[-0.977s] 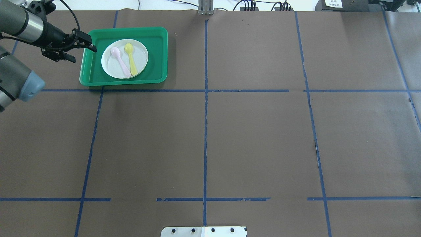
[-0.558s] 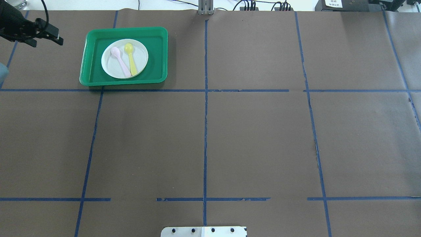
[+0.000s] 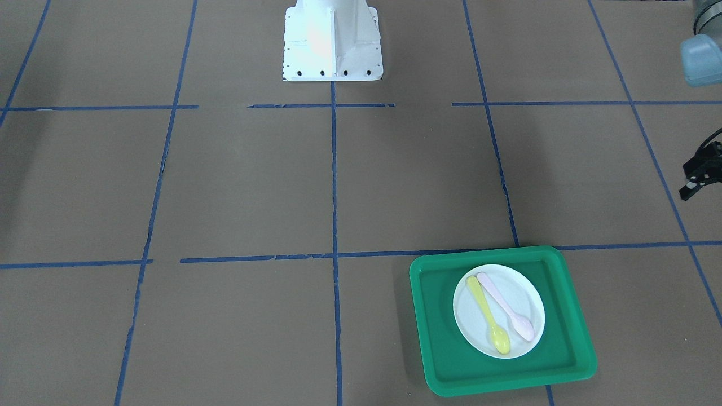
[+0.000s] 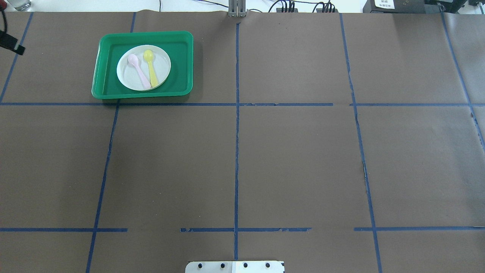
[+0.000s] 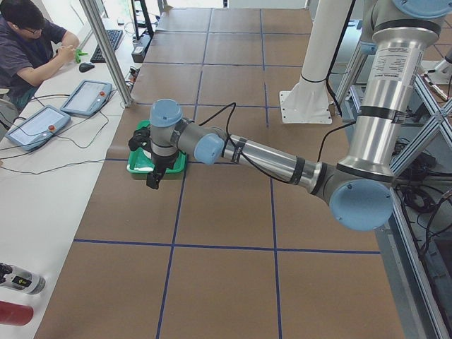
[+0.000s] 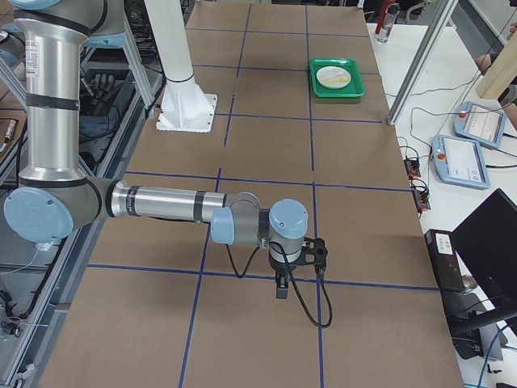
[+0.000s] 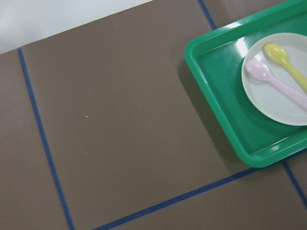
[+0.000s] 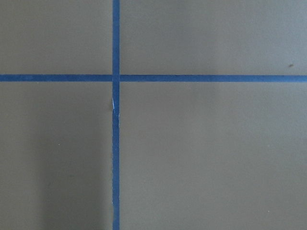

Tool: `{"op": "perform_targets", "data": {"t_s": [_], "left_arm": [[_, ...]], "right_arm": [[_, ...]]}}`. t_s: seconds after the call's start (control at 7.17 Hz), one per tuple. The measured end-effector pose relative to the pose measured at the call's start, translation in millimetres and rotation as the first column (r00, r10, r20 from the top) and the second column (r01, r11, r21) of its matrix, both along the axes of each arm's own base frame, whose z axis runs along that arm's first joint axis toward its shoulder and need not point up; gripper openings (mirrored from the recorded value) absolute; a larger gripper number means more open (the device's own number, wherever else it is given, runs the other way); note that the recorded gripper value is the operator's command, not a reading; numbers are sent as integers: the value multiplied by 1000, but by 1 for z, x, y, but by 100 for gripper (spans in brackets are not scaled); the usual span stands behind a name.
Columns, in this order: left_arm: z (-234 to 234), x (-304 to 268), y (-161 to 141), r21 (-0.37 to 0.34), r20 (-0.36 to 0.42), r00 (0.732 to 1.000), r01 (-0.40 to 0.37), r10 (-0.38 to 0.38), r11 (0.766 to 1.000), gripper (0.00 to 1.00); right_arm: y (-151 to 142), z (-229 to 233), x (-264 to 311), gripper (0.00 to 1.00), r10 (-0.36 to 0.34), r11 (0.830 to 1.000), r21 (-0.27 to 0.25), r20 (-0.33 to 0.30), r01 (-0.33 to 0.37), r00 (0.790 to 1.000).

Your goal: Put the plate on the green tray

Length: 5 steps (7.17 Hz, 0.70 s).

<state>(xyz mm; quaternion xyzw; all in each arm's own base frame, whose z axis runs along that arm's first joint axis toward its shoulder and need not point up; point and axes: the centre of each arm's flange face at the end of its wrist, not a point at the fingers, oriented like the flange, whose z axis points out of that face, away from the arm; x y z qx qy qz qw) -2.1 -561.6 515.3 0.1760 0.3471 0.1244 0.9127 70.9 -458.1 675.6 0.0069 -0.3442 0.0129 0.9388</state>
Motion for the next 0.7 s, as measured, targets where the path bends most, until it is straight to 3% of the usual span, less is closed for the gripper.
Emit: {"op": "perform_targets", "data": {"t_s": [0.42, 0.7], "left_arm": [[117, -49, 97, -216, 39, 998, 55, -48, 975, 100], [140, -59, 120, -326, 48, 997, 80, -68, 942, 100]], "right_arm": [[0, 0, 0, 100, 0, 1000, 0, 0, 0, 1000], [0, 0, 0, 100, 0, 1000, 1, 0, 0, 1000]]}}
